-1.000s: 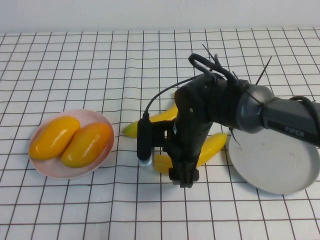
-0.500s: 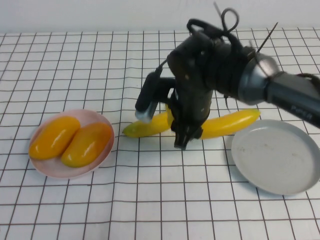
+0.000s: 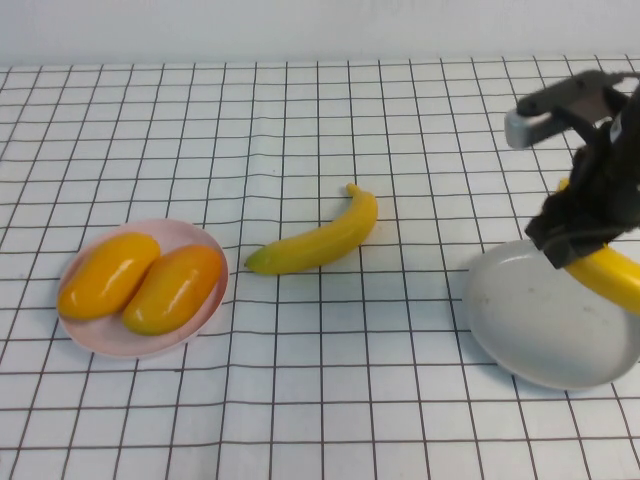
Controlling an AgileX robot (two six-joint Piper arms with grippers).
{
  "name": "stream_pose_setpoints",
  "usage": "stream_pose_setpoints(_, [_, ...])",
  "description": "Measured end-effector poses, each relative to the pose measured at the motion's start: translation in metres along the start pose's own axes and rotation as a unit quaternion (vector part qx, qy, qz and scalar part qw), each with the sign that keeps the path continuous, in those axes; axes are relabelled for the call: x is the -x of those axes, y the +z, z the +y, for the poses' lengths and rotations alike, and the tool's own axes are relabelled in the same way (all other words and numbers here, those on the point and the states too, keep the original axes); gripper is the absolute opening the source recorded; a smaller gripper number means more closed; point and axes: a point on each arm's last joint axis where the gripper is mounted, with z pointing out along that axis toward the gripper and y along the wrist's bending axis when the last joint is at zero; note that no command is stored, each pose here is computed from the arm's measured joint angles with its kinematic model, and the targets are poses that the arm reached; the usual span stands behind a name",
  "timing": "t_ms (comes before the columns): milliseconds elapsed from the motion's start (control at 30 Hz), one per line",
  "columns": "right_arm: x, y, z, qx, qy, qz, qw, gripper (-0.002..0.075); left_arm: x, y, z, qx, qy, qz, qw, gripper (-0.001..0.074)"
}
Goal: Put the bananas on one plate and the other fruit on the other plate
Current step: Put another type of fruit in the right plate
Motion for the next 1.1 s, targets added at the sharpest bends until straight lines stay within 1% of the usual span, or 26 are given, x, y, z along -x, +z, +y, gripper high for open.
stream_pose_setpoints(67, [-0.009,0.016,-0.009,-0.003,0.013,0.012,1.0,0.0316,0.0,0.0,0.0,0.0,0.0,0.0,1.0,-0.0002])
stream_pose_setpoints(167, [-0.015,0.038,-0.011,-0.003,0.017,0.019,1.0,0.0316,0.0,0.0,0.0,0.0,0.0,0.0,1.0,-0.0002])
stream_pose_setpoints(400, [-0.005,0.074,-0.011,0.0,0.02,0.008,1.0,0.0316,0.0,0.0,0.0,0.0,0.0,0.0,1.0,-0.0002])
stream_pose_setpoints(467, [-0.003,0.083,-0.011,0.001,0.02,0.012,1.0,0.0339,0.0,0.0,0.0,0.0,0.0,0.0,1.0,-0.0002])
stream_pose_setpoints(500, [-0.002,0.087,-0.011,0.001,0.02,0.013,1.0,0.0362,0.0,0.0,0.0,0.0,0.0,0.0,1.0,-0.0002])
stream_pose_setpoints(567, [-0.001,0.092,-0.011,0.001,0.021,0.012,1.0,0.0407,0.0,0.0,0.0,0.0,0.0,0.0,1.0,-0.0002])
stream_pose_setpoints(633, [0.0,0.092,-0.012,0.0,0.026,0.01,1.0,0.0428,0.0,0.0,0.0,0.0,0.0,0.0,1.0,-0.0002])
stream_pose_setpoints(800, [0.018,0.075,-0.011,0.017,0.052,-0.016,0.998,0.0422,0.0,0.0,0.0,0.0,0.0,0.0,1.0,-0.0002])
stream_pose_setpoints(867, [0.029,0.062,-0.006,0.029,0.04,-0.036,0.998,0.0414,0.0,0.0,0.0,0.0,0.0,0.0,1.0,-0.0002])
stream_pose_setpoints(933, [0.041,0.048,0.006,0.05,0.008,-0.063,0.997,0.0409,0.0,0.0,0.0,0.0,0.0,0.0,1.0,-0.0002])
stream_pose_setpoints(1000, [0.051,0.036,0.021,0.072,-0.029,-0.091,0.993,0.0407,0.0,0.0,0.0,0.0,0.0,0.0,1.0,-0.0002])
stream_pose_setpoints(1100, [0.065,0.022,0.049,0.098,-0.1,-0.143,0.98,0.0406,0.0,0.0,0.0,0.0,0.0,0.0,1.0,-0.0002])
